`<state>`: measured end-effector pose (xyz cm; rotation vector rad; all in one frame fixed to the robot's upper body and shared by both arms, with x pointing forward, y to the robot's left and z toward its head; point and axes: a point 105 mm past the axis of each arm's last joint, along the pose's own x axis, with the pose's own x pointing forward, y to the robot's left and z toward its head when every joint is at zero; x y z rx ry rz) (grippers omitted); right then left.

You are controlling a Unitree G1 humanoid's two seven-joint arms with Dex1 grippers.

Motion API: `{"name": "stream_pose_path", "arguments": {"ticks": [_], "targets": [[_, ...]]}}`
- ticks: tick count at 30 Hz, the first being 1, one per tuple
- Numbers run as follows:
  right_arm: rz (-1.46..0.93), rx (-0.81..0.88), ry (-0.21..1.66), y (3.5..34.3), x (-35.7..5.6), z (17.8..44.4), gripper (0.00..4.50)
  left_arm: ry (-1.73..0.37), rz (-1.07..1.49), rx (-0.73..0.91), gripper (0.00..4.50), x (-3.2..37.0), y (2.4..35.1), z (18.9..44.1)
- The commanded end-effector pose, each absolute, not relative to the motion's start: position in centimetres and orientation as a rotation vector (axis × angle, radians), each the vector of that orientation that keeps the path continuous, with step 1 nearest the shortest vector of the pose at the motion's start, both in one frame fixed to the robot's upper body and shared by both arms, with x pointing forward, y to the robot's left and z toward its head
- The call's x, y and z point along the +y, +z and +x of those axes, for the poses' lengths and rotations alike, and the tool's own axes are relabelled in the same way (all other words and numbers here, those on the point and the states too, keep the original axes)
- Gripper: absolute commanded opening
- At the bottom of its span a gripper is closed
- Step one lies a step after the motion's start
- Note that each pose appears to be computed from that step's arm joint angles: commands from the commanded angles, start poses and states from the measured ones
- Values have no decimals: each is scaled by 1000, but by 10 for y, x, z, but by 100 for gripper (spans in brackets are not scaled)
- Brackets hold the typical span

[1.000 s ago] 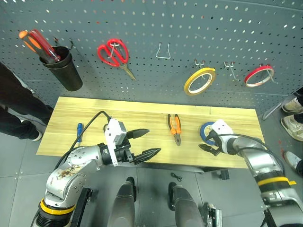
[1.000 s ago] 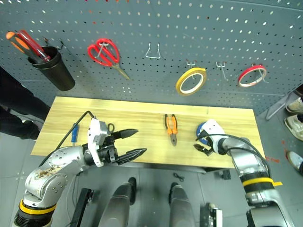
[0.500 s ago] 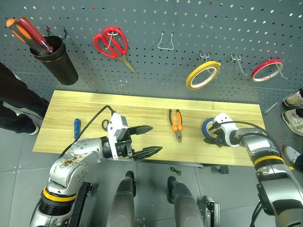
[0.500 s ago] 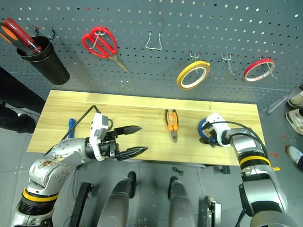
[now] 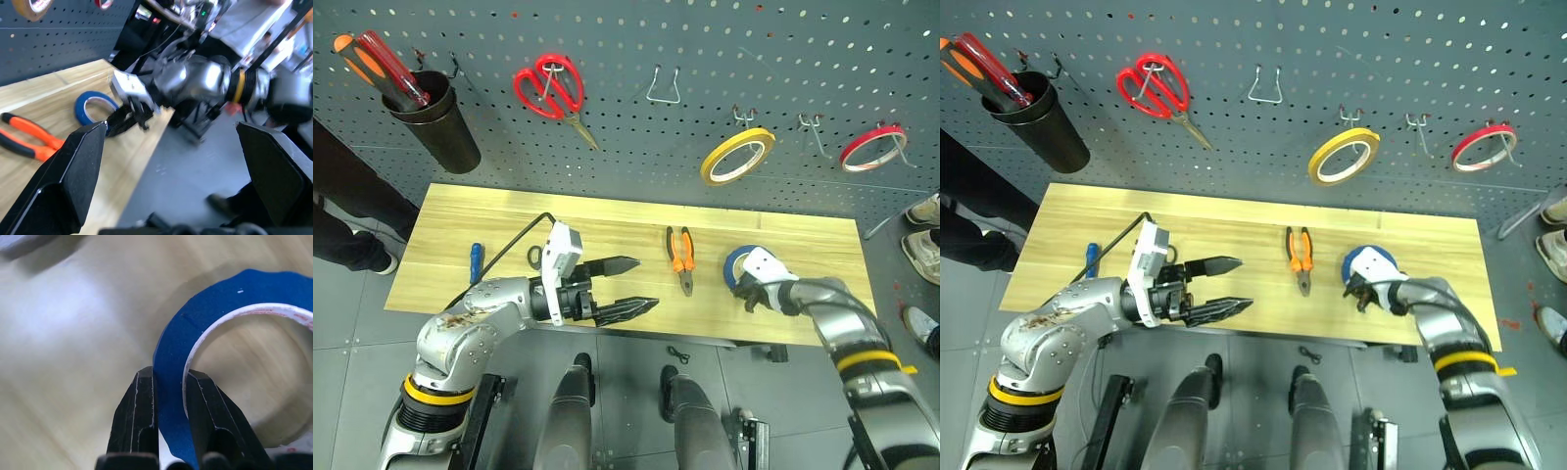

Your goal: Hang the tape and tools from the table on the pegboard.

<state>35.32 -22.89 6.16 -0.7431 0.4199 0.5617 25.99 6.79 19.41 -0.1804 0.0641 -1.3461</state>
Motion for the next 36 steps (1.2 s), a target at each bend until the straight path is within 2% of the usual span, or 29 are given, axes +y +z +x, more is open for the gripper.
{"name": "stream_pose_path", "arguments": {"ticks": [1,5,8,10,18,24,26,29,35,36], "targets": [[-871,132,391,129,-222,336,45,-1402,-261,-3,450,65,226,255],[-1018,-130,231,180,-207,306,45,-1450,-342,-45,450,67,256,257],[-1065,-259,164,205,-198,307,45,-1446,-388,-75,450,70,271,264],[-1062,-327,123,221,-195,317,45,-1426,-404,-100,450,72,280,272],[-957,-373,54,245,-206,365,45,-1433,-370,-107,450,72,283,277],[-834,-331,76,241,-216,385,45,-1434,-360,-116,450,74,286,274],[-794,-321,89,239,-217,387,147,-1434,-357,-117,450,76,286,274],[-785,-307,98,235,-219,385,256,-1433,-356,-125,450,77,288,274],[-768,-220,140,209,-225,368,448,-1401,-309,-94,450,80,275,275],[-765,-186,168,201,-224,363,448,-1386,-294,-77,450,83,269,275]]}}
